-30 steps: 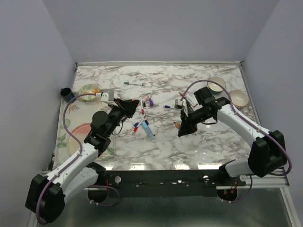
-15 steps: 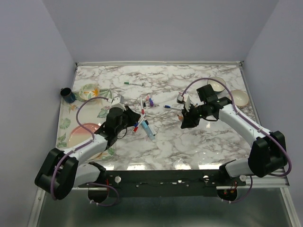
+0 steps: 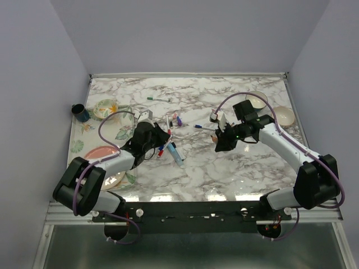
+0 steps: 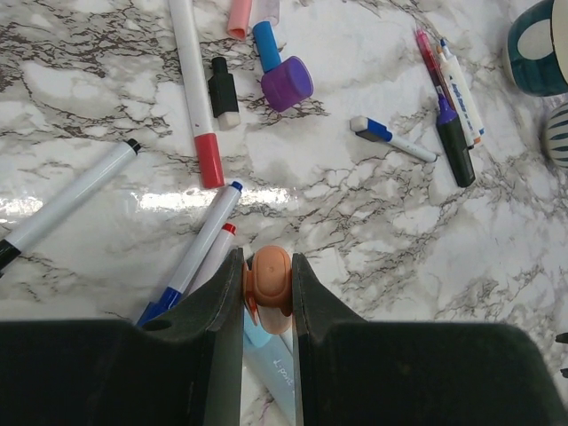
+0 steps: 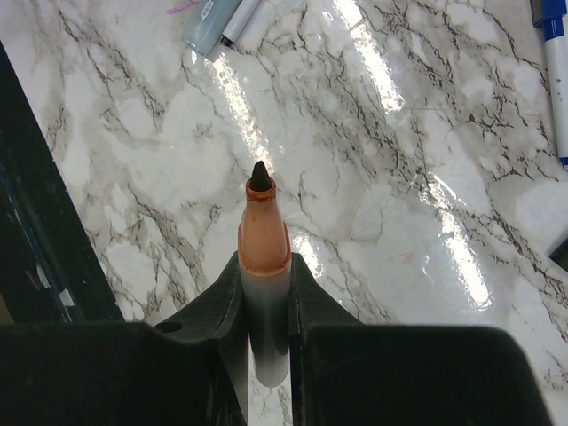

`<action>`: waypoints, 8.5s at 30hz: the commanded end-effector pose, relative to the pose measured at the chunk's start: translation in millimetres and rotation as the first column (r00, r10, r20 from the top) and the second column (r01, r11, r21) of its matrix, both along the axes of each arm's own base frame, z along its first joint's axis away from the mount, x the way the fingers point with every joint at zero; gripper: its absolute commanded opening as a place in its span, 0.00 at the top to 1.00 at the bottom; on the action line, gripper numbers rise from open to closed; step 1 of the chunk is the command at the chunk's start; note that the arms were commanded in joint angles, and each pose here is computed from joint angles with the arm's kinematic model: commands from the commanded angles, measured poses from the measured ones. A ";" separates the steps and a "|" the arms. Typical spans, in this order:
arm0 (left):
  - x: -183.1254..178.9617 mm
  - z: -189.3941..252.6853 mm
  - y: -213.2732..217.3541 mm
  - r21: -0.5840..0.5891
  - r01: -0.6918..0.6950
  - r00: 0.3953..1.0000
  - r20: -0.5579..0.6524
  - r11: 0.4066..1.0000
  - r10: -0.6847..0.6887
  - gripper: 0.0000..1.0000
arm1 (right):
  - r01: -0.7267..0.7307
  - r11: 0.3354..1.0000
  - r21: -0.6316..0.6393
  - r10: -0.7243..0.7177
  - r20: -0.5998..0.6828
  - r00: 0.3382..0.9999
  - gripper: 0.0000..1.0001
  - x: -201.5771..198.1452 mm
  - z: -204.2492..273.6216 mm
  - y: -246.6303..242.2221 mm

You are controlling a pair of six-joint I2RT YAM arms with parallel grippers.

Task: Open the pen caps
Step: Place the pen cap on the table with the left arm, then place the barrel on the table with the right arm, then grab a pen on the table with the right arm, then pass the pen from the right arm to the left

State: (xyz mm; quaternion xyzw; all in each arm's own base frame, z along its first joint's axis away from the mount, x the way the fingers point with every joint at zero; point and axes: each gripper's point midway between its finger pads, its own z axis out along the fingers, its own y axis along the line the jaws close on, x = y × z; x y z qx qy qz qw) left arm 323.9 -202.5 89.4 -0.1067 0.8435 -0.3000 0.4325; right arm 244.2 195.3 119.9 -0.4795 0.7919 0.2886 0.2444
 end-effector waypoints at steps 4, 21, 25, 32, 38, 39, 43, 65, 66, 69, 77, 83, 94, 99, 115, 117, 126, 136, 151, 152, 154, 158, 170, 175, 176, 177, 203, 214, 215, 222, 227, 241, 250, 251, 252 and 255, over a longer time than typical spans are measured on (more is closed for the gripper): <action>20.0 5.3 -16.0 -0.011 0.009 1.000 0.019 1.000 -0.009 1.00 | 0.019 1.000 -0.020 -0.018 0.003 1.000 0.99 6.0 -6.3 -2.6; 75.5 -21.0 -52.1 0.076 0.044 0.998 -0.058 0.996 -0.039 0.89 | 0.024 0.999 -0.028 -0.023 0.013 1.000 0.99 7.0 -4.9 -4.9; 85.3 -31.8 -48.4 0.144 0.027 0.997 -0.081 0.989 -0.015 0.82 | 0.024 0.999 -0.027 -0.024 0.013 1.000 0.99 7.1 -4.8 -5.1; 89.7 -40.9 -42.8 0.200 0.016 0.995 -0.098 0.980 0.004 0.73 | 0.024 0.999 -0.026 -0.024 0.013 1.000 0.99 6.7 -4.0 -5.5; 89.3 -49.2 -44.1 0.218 0.034 0.991 -0.132 0.975 -0.005 0.65 | 0.024 0.999 -0.022 -0.024 0.013 1.000 1.00 6.6 -3.0 -5.8; 89.1 -49.8 -44.1 0.219 0.034 0.991 -0.136 0.975 -0.004 0.63 | 0.023 0.999 -0.022 -0.023 0.009 1.000 1.00 5.8 -3.5 -5.9; 90.6 -47.0 -42.8 0.230 0.031 0.991 -0.134 0.973 0.000 0.59 | 0.024 1.000 -0.020 -0.024 0.010 1.000 0.99 5.9 -2.9 -6.1; 51.5 113.2 -21.5 0.234 0.098 0.979 0.151 0.967 -0.136 0.47 | 0.310 0.944 -0.116 -0.300 0.097 0.949 0.98 55.0 -17.8 -37.9; 42.7 115.0 -15.7 0.244 0.103 0.979 0.145 0.964 -0.142 0.46 | 0.332 0.935 -0.126 -0.320 0.107 0.941 0.98 60.0 -19.0 -40.1; 17.1 146.8 4.7 0.268 0.092 0.963 0.221 0.959 -0.154 0.30 | 0.387 0.906 -0.171 -0.369 0.125 0.921 0.96 75.4 -25.9 -47.3; -47.5 171.7 61.7 0.435 0.066 0.925 0.310 0.898 -0.218 0.18 | 0.380 0.871 -0.312 -0.384 0.052 0.922 0.95 110.5 -56.8 -49.7; -67.0 154.6 92.9 0.469 -0.031 0.924 0.349 0.883 -0.153 0.11 | 0.366 0.845 -0.390 -0.387 0.026 0.922 0.87 140.6 -73.5 -48.4; -68.8 160.9 90.6 0.465 -0.021 0.905 0.384 0.885 -0.181 0.10 | 0.387 0.791 -0.474 -0.411 0.056 0.910 0.75 158.9 -90.9 -59.1; -68.8 160.8 93.5 0.463 -0.031 0.905 0.388 0.886 -0.171 0.10 | 0.382 0.783 -0.492 -0.407 0.059 0.911 0.71 157.8 -97.3 -62.6; -67.0 158.8 94.5 0.465 -0.031 0.908 0.384 0.885 -0.169 0.10 | 0.402 0.779 -0.482 -0.405 0.103 0.909 0.60 157.4 -83.8 -67.2; -67.0 158.8 94.5 0.465 -0.031 0.908 0.384 0.885 -0.169 0.10 | 0.406 0.783 -0.471 -0.398 0.123 0.909 0.59 159.1 -75.6 -67.2; -66.8 160.5 98.6 0.465 -0.053 0.907 0.392 0.884 -0.152 0.10 | 0.340 0.857 -0.388 -0.299 0.165 0.940 0.56 163.6 -35.6 -53.7; -66.0 160.1 99.6 0.467 -0.057 0.908 0.392 0.882 -0.150 0.10 | 0.018 0.964 -0.267 0.003 0.079 0.997 0.51 147.6 -17.4 -16.5; -63.7 158.5 102.3 0.469 -0.065 0.911 0.388 0.881 -0.139 0.10 | -0.428 0.870 -0.243 0.470 0.153 0.869 0.40 134.8 -45.9 7.1; -63.6 158.1 102.2 0.470 -0.065 0.912 0.387 0.880 -0.140 0.10 | -0.414 0.870 -0.269 0.466 0.172 0.868 0.40 144.1 -44.0 7.3; -63.4 158.4 102.2 0.469 -0.064 0.911 0.388 0.881 -0.140 0.10 | -0.413 0.866 -0.282 0.461 0.131 0.877 0.40 145.8 -56.3 10.0; -62.7 157.6 101.6 0.469 -0.060 0.912 0.385 0.881 -0.143 0.10 | -0.401 0.848 -0.347 0.464 0.118 0.878 0.40 156.2 -69.7 11.6; -62.8 157.8 100.6 0.465 -0.052 0.911 0.385 0.884 -0.149 0.10 | -0.377 0.808 -0.452 0.462 0.090 0.882 0.41 164.4 -102.4 18.4; -63.1 158.7 101.2 0.463 -0.055 0.909 0.389 0.884 -0.147 0.10 | -0.368 0.778 -0.510 0.471 0.085 0.878 0.54 161.7 -113.1 16.0; -63.3 159.5 101.8 0.462 -0.058 0.908 0.392 0.885 -0.145 0.10 | -0.364 0.777 -0.513 0.470 0.090 0.878 0.60 162.0 -114.2 16.9; -63.1 159.1 101.7 0.463 -0.057 0.909 0.391 0.885 -0.145 0.10 | -0.366 0.774 -0.517 0.470 0.081 0.879 0.63 158.8 -117.4 16.8; -66.9 167.6 87.3 0.391 0.011 0.891 0.414 0.920 -0.187 0.01 | -0.191 0.969 -0.154 0.206 0.084 0.975 0.99 62.4 -16.5 47.9; -69.0 171.1 24.7 -0.032 0.214 0.897 0.402 0.976 -0.183 0.01 | -0.254 0.956 0.148 0.238 0.114 0.964 0.99 -13.4 42.6 56.4; -67.6 165.0 19.7 -0.069 0.224 0.906 0.381 0.972 -0.182 0.01 | -0.255 0.953 0.161 0.239 0.113 0.964 0.99 -15.3 44.8 56.5; -80.1 145.8 -13.8 -0.287 0.248 0.936 0.318 0.925 -0.153 0.01 | -0.241 0.950 0.199 0.240 0.029 0.970 0.99 -23.1 41.5 56.3; -84.8 134.5 -30.2 -0.308 0.198 0.953 0.284 0.930 -0.109 0.01 | -0.243 0.947 0.208 0.250 -0.007 0.968 0.99 -25.9 39.6 57.7; -78.2 120.6 -54.0 -0.342 0.070 0.983 0.184 0.937 -0.006 0.01 | -0.235 0.953 0.193 0.242 -0.015 0.970 0.99 -24.2 34.8 56.4; -76.2 121.4 -67.4 -0.355 0.068 0.984 0.178 0.932 -0.003 0.01 | -0.228 0.957 0.179 0.236 -0.023 0.972 0.99 -22.0 30.2 55.5; -75.3 124.1 -68.9 -0.357 0.069 0.983 0.182 0.932 -0.003 0.01 | -0.230 0.957 0.179 0.238 -0.024 0.971 0.99 -22.5 29.9 56.0; -74.9 122.2 -69.8 -0.352 0.068 0.984 0.179 0.934 -0.005 0.01 | -0.228 0.957 0.178 0.236 -0.024 0.972 0.99 -21.6 29.4 55.7; -73.5 124.4 -72.7 -0.351 0.070 0.983 0.183 0.934 -0.005 0.01 | -0.226 0.958 0.176 0.234 -0.028 0.972 0.99 -21.1 28.0 55.8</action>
